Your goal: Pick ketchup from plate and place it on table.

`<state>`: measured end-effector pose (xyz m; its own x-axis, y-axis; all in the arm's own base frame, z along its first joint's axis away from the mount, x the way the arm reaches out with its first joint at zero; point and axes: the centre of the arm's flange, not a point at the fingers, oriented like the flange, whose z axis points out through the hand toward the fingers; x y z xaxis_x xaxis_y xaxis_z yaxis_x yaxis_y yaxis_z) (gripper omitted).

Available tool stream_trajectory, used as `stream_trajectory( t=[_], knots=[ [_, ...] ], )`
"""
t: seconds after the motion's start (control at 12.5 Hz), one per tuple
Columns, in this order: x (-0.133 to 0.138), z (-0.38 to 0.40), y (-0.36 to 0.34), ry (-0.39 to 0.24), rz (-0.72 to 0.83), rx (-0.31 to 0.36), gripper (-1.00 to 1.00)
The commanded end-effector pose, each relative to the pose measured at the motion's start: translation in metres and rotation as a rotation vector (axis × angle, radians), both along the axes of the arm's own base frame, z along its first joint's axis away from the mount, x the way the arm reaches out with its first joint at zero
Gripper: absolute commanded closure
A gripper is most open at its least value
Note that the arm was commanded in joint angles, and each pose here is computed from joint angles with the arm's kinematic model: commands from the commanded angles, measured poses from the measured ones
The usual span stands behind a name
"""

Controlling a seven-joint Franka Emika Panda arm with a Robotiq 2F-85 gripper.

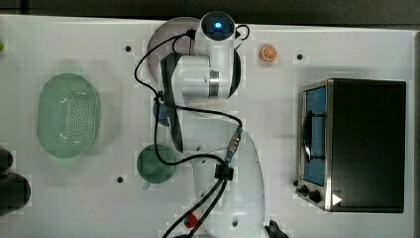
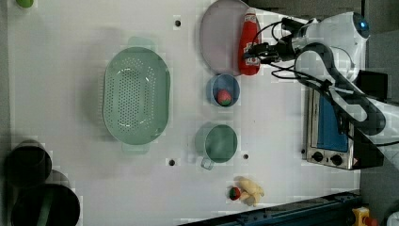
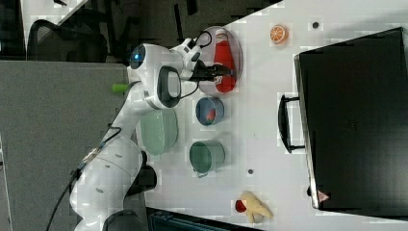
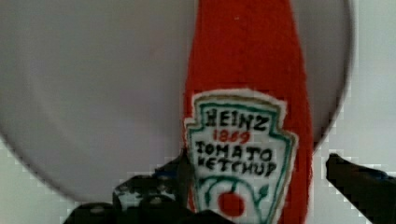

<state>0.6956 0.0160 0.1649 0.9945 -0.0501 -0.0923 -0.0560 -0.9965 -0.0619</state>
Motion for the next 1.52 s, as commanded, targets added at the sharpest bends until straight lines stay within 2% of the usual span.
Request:
stream_trajectory(
  t=[0.08, 0.4, 0.48, 0.56, 0.8, 1.04, 1.36, 1.52],
  knots=[
    [0.017, 0.003, 0.011, -0.114, 0.070, 0.000, -1.00],
    [0.022, -0.010, 0.018, -0.159, 0.081, 0.000, -1.00],
    [0.021, -0.013, 0.016, -0.150, 0.081, -0.004, -1.00],
    [0.021, -0.013, 0.015, -0.151, 0.079, -0.006, -0.91],
    [0.022, -0.011, 0.014, -0.156, 0.078, -0.007, -0.20],
    [0.027, 0.004, 0.016, -0.177, 0.060, -0.003, -0.19],
    [0.041, 0.091, 0.020, -0.253, 0.006, 0.001, -0.19],
    [0.033, 0.146, 0.018, -0.210, -0.022, 0.021, -0.19]
  ],
)
